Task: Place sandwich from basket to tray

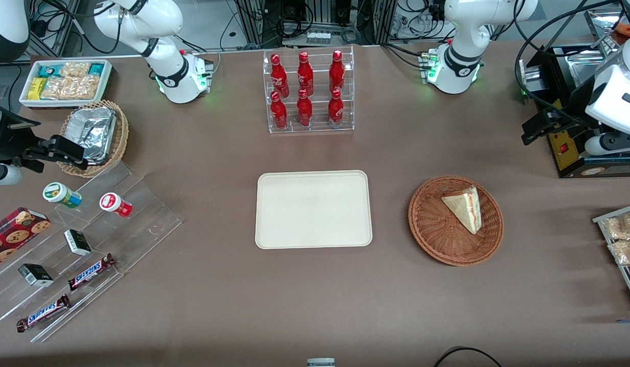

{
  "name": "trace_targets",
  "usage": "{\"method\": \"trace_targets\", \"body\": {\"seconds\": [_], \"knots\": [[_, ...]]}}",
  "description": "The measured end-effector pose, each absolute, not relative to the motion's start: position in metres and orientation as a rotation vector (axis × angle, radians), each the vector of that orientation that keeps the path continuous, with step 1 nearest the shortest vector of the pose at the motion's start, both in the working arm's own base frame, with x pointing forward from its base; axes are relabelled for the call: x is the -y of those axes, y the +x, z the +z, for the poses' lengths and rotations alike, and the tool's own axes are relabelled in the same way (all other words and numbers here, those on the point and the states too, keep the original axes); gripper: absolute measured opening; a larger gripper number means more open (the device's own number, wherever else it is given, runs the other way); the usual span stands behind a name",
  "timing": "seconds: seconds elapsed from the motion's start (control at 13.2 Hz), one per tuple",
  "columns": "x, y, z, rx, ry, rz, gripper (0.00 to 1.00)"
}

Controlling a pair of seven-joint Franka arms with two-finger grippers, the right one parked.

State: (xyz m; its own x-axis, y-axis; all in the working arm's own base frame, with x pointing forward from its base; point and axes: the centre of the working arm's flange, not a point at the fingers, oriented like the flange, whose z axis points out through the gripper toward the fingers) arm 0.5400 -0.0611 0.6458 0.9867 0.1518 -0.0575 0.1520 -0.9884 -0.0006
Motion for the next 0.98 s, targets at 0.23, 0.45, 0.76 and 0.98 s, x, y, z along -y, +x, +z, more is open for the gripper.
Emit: {"method": "trace_targets", "body": {"seconds": [0.23, 0.45, 0.76, 0.98], "knots": [[0.060, 0.540, 0.646, -0.240, 3.133, -0.089, 1.00], [0.060, 0.542, 0.643, -0.239, 3.167, -0.088, 1.00], [0.063, 0.548, 0.627, -0.227, 3.180, -0.136, 1.00], [0.065, 0.552, 0.608, -0.221, 3.183, -0.172, 1.00]]}}
